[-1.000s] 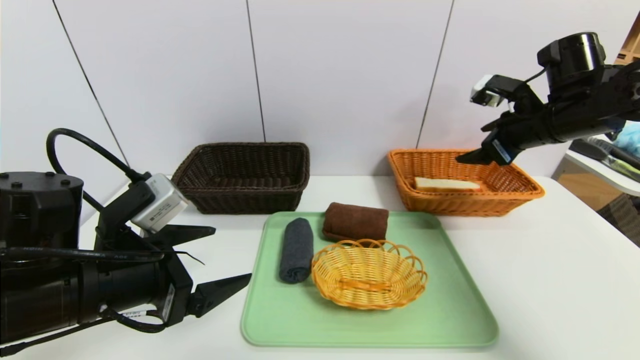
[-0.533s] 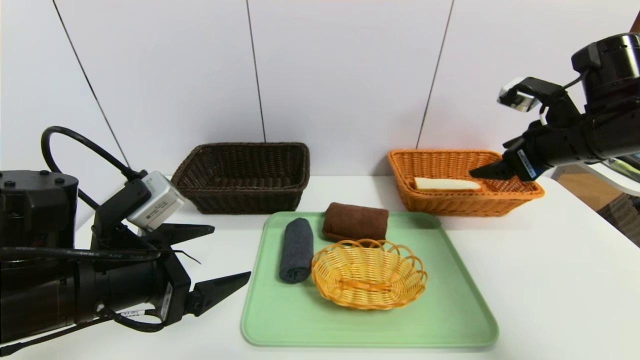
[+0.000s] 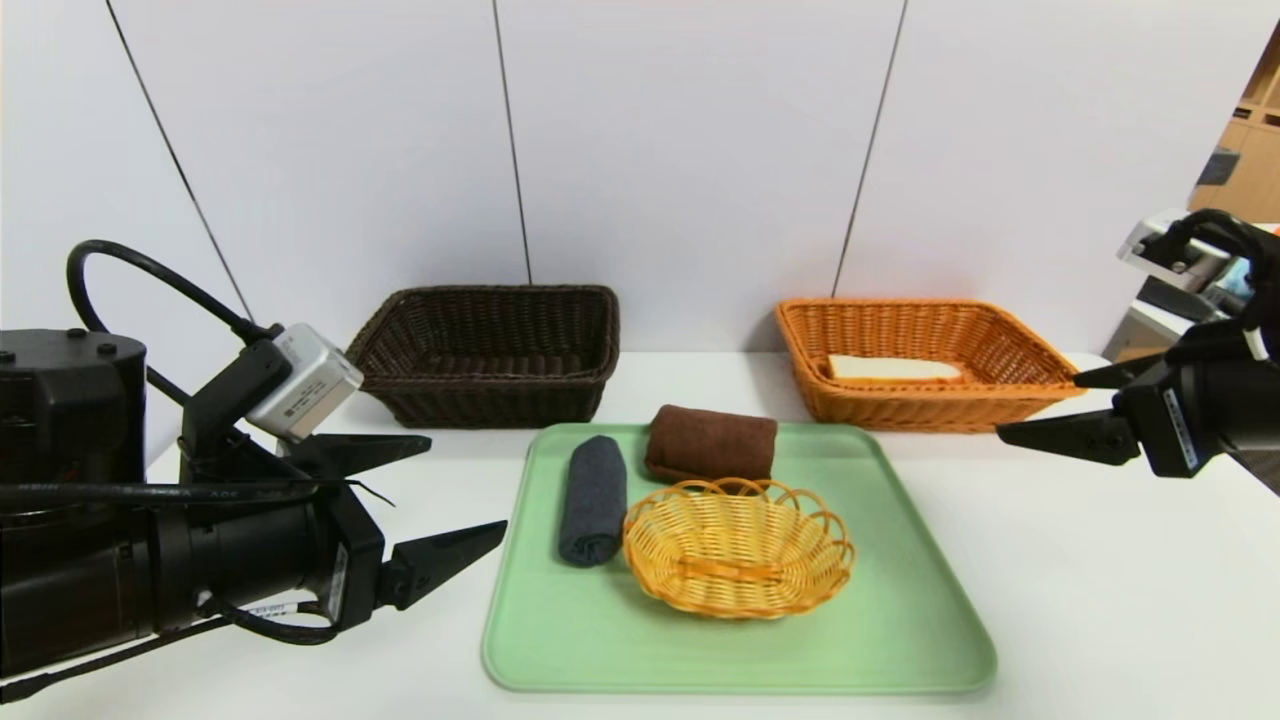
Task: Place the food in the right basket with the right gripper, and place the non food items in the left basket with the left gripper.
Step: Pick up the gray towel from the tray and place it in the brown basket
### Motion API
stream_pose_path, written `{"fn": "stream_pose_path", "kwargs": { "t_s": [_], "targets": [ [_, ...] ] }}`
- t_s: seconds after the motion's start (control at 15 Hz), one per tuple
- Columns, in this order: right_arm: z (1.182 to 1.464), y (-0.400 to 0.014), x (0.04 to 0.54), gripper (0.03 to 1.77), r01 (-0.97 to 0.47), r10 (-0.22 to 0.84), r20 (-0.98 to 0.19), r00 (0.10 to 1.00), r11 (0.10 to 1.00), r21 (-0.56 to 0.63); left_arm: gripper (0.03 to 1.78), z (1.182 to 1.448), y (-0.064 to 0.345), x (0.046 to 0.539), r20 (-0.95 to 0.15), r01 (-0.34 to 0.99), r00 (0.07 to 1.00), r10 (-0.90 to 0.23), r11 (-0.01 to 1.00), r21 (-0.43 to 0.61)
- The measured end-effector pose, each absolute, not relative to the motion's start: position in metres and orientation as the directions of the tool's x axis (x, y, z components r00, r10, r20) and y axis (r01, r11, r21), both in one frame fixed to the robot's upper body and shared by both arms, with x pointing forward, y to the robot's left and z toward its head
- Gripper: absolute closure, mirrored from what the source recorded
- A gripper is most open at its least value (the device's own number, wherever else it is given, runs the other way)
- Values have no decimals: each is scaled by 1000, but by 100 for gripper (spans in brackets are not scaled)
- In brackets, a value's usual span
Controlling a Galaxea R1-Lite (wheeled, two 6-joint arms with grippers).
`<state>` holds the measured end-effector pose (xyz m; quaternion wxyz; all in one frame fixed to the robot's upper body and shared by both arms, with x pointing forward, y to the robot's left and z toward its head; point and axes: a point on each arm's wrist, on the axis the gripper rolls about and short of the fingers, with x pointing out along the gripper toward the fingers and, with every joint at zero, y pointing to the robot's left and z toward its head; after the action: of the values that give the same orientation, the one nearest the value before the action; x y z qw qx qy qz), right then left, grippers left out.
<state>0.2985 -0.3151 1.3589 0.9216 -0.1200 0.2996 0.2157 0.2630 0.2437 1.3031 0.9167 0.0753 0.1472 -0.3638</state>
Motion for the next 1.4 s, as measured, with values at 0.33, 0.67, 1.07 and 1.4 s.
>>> {"fn": "stream_pose_path", "kwargs": {
  "t_s": [0.33,0.67,1.07,1.4],
  "targets": [
    [1333,-312,263,11,-494,384,-561,733,868,-51,12,1307,242,266,-314,683,695,-647,730,9],
    [1315,-297,236,11,-586,478,-570,669,811,-8,12,1315,221,278,-312,690,680,-663,723,-33],
    [1308,-285,239,11,-632,515,-599,612,775,21,12,1311,162,313,-379,516,786,-488,856,-32],
    [1302,-281,255,11,-627,514,-582,630,779,10,12,1305,134,335,-514,386,787,-342,922,-21]
  ]
}}
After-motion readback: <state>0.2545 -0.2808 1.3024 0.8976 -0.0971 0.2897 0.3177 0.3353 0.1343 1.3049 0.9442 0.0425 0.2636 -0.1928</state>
